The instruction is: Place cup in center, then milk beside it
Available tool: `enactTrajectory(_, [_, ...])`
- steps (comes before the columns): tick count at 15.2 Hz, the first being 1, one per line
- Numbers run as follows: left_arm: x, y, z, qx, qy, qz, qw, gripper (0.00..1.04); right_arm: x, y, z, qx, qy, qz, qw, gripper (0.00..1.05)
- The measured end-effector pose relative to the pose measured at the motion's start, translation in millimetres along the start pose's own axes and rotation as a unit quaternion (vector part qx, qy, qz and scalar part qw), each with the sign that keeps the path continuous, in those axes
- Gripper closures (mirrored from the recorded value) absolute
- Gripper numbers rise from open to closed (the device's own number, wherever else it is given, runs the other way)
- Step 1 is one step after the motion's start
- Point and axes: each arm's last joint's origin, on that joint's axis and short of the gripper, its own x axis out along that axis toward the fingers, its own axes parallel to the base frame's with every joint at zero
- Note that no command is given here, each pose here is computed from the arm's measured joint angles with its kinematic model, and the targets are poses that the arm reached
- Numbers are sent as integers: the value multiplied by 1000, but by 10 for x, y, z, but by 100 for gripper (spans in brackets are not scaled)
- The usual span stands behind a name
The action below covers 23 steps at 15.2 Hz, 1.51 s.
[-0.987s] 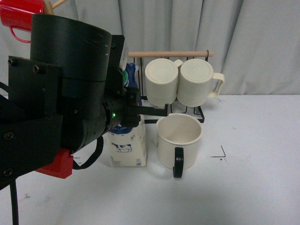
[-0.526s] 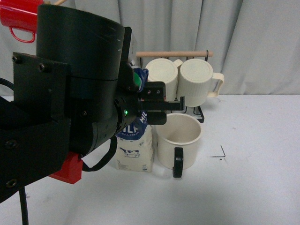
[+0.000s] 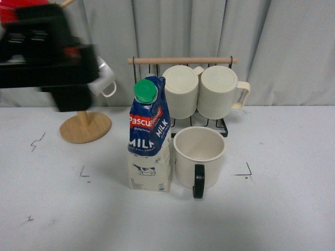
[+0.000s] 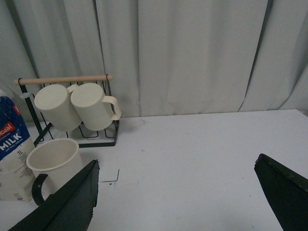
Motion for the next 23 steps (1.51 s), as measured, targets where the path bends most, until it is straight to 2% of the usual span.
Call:
enactTrajectory(1, [-79,170,-11,13,-4,21,1000,39,0,0,0,0,0,0,1000,6])
enactTrajectory(3, [-199,345,-97,32,10,19,999,56,0,0,0,0,0,0,1000,6])
enactTrajectory(7, [-466,693,-141,37,6,17,999,103,0,0,0,0,0,0,1000,6])
enactTrajectory(10, [-581,807,-174,38,8,16,999,103,0,0,0,0,0,0,1000,6])
enactTrajectory(11, [-623,843,-194,34,-13,13,999,103,0,0,0,0,0,0,1000,6])
enactTrajectory(13, [-689,911,-283,38,16,17,999,103,0,0,0,0,0,0,1000,6])
enactTrajectory(16, [-783,1025,-206,37,-2,13,999,103,0,0,0,0,0,0,1000,6])
enactTrajectory(17, [-810,1062,-203,36,-1,27,999,103,0,0,0,0,0,0,1000,6])
enactTrajectory(23, [-934,1040,-180,37,-8,13,999,103,0,0,0,0,0,0,1000,6])
